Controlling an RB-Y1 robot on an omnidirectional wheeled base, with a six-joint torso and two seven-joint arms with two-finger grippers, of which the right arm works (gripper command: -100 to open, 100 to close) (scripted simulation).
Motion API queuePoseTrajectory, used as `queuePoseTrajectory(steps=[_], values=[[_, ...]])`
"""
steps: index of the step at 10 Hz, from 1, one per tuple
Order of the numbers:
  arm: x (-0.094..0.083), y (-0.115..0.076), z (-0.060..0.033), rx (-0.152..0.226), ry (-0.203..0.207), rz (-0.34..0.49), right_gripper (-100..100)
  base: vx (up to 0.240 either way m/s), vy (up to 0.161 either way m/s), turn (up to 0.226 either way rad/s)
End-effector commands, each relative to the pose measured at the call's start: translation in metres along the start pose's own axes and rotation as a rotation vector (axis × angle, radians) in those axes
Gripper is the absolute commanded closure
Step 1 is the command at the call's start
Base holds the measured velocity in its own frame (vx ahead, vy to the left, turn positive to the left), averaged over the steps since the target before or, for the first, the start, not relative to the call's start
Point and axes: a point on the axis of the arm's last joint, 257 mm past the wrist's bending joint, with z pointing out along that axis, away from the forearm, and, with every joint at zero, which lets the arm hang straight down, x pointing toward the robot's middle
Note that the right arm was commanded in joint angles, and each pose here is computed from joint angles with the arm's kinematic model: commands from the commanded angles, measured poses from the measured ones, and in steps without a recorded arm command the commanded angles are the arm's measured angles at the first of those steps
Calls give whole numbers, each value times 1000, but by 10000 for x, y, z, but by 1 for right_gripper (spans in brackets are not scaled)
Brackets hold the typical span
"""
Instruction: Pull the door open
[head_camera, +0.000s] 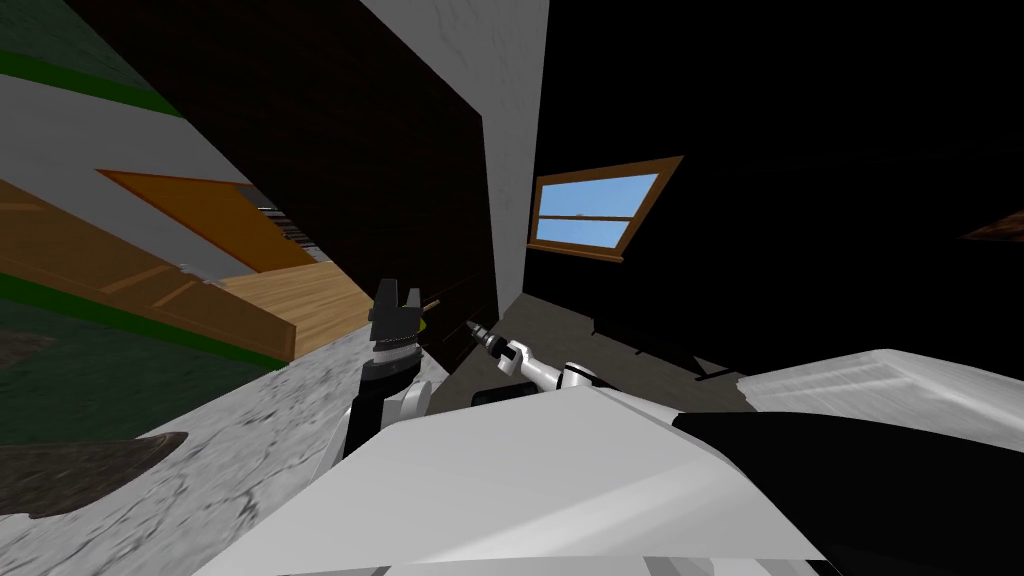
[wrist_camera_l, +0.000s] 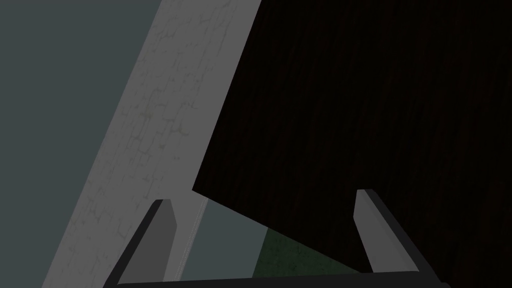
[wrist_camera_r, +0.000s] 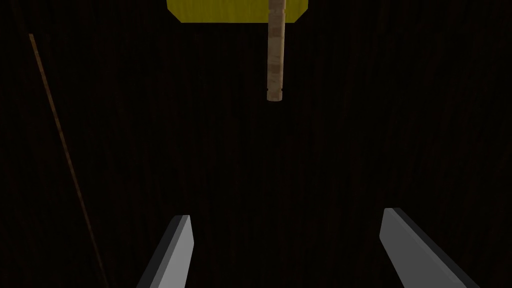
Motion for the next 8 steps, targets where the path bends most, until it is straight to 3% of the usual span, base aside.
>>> queuePoseTrajectory(steps=[1,3,6,8], values=[[-64,-47,-36,10,-6,-7,-100,1,-104,12],[-131,-95,-74,20,-13,-14,-100,-34,-209,15],[-351,-254,-207,56,-37,-38,-100,-52,-209,0],[-256,-223,-166,50,-35,-33,-100,-8,123,-130]])
